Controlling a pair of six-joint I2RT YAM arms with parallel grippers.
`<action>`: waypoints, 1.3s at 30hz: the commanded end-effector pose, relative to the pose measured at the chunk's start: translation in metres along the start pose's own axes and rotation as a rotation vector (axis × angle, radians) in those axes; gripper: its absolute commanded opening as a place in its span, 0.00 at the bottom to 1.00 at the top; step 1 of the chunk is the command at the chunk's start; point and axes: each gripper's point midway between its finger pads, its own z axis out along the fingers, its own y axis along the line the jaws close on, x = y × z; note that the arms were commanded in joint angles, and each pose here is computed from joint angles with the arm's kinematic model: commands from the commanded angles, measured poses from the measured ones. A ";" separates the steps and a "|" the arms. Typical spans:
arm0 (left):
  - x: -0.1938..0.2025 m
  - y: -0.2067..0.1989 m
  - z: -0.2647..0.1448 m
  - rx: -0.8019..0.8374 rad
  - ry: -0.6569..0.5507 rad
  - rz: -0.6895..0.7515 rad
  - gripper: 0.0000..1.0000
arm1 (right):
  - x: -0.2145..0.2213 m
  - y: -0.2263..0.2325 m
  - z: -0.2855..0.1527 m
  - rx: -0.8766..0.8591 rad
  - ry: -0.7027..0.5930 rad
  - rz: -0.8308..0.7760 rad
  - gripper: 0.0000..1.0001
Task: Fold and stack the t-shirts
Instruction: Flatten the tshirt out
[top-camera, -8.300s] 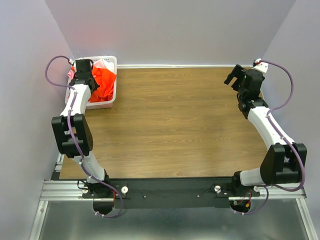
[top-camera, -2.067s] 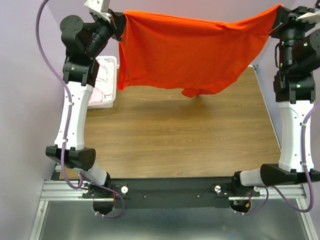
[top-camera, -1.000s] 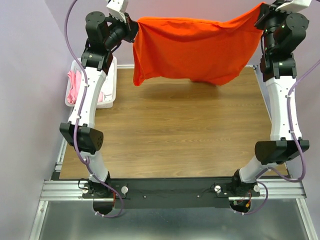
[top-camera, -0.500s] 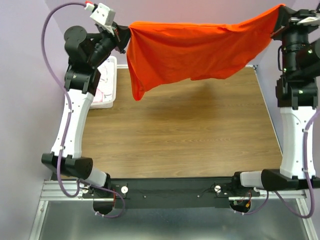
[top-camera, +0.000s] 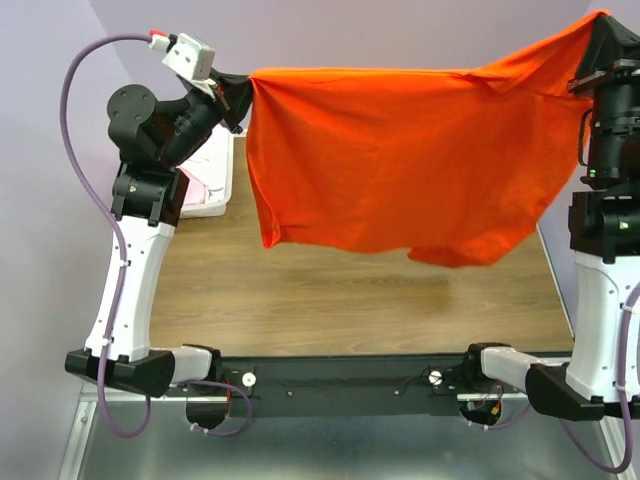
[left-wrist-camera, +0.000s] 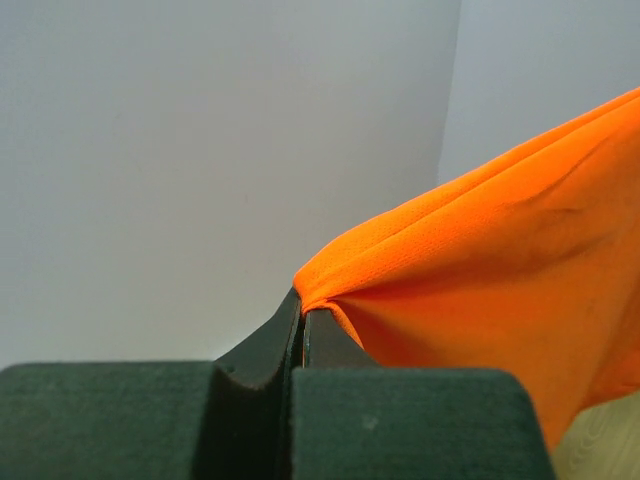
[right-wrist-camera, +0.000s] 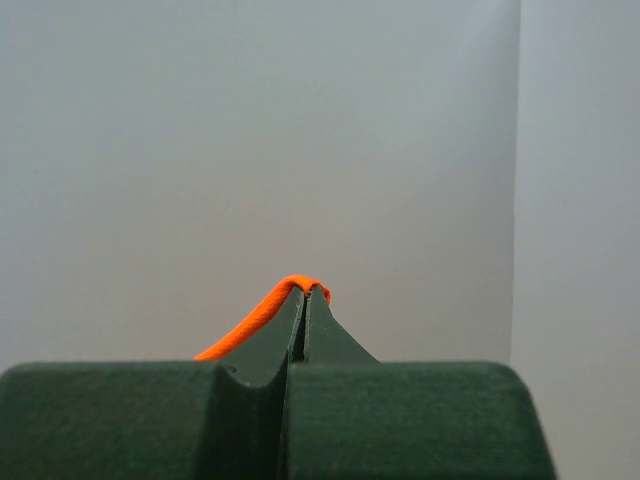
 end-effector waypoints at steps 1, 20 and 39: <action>0.054 0.010 0.009 -0.008 0.121 -0.092 0.00 | 0.072 -0.012 0.015 0.061 0.135 -0.006 0.00; 0.296 0.132 0.134 -0.244 0.532 -0.415 0.63 | 0.392 -0.012 0.038 0.140 0.754 0.123 0.96; 0.450 0.013 0.080 -0.107 0.890 -0.628 0.62 | 0.512 -0.008 -0.143 0.163 1.207 0.189 0.94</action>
